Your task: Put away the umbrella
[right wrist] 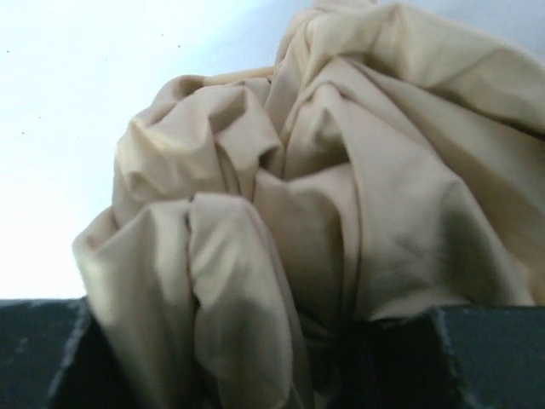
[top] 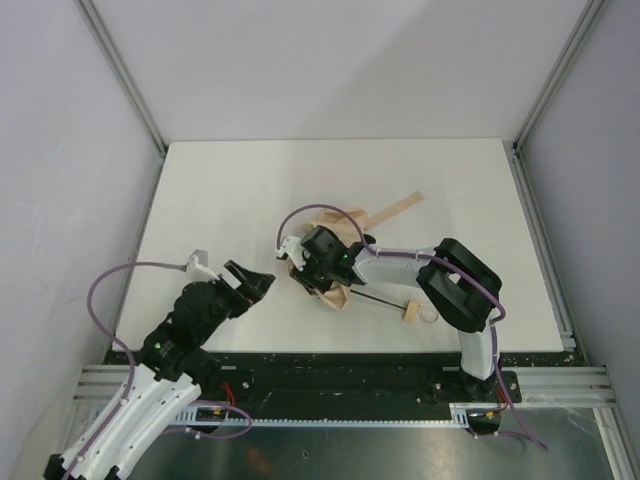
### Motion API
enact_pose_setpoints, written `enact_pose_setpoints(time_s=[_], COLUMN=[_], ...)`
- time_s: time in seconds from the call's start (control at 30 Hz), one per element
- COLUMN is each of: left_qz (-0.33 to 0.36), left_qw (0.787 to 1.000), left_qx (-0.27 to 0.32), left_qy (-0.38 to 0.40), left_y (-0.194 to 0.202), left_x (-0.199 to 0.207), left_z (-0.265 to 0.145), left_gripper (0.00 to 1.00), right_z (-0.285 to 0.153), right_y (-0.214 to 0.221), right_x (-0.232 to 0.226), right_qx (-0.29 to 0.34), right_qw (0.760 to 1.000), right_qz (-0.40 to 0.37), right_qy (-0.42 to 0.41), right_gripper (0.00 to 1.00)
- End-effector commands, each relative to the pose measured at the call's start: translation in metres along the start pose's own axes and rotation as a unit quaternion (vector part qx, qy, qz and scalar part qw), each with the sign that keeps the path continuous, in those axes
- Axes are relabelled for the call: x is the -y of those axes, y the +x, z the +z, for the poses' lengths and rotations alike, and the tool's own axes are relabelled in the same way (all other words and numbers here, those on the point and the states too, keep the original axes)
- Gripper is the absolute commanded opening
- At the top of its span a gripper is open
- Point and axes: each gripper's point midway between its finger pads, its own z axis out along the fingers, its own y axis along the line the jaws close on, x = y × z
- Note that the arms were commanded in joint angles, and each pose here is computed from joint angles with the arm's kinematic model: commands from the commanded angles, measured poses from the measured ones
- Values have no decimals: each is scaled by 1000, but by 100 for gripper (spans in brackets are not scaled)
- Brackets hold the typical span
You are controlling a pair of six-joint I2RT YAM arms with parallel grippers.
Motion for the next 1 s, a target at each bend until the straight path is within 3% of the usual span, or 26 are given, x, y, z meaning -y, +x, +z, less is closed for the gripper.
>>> enact_pose_setpoints(time_s=[0.0, 0.3, 0.5, 0.97], left_qz=[-125, -259, -244, -227], left_qw=[989, 960, 959, 965], left_qx=[-48, -104, -142, -114], left_qy=[-60, 10, 41, 59], left_y=[29, 54, 57, 46], left_x=[-23, -9, 4, 10], left_z=[15, 50, 66, 93], left_gripper=[99, 99, 99, 98], right_z=[24, 21, 14, 9], right_y=[112, 119, 115, 107], right_x=[-39, -36, -33, -35], right_qx=[-136, -131, -122, -110], right_qw=[986, 985, 984, 984], right_qz=[56, 58, 63, 65], right_qy=[-84, -98, -111, -123], right_gripper=[0, 0, 0, 0])
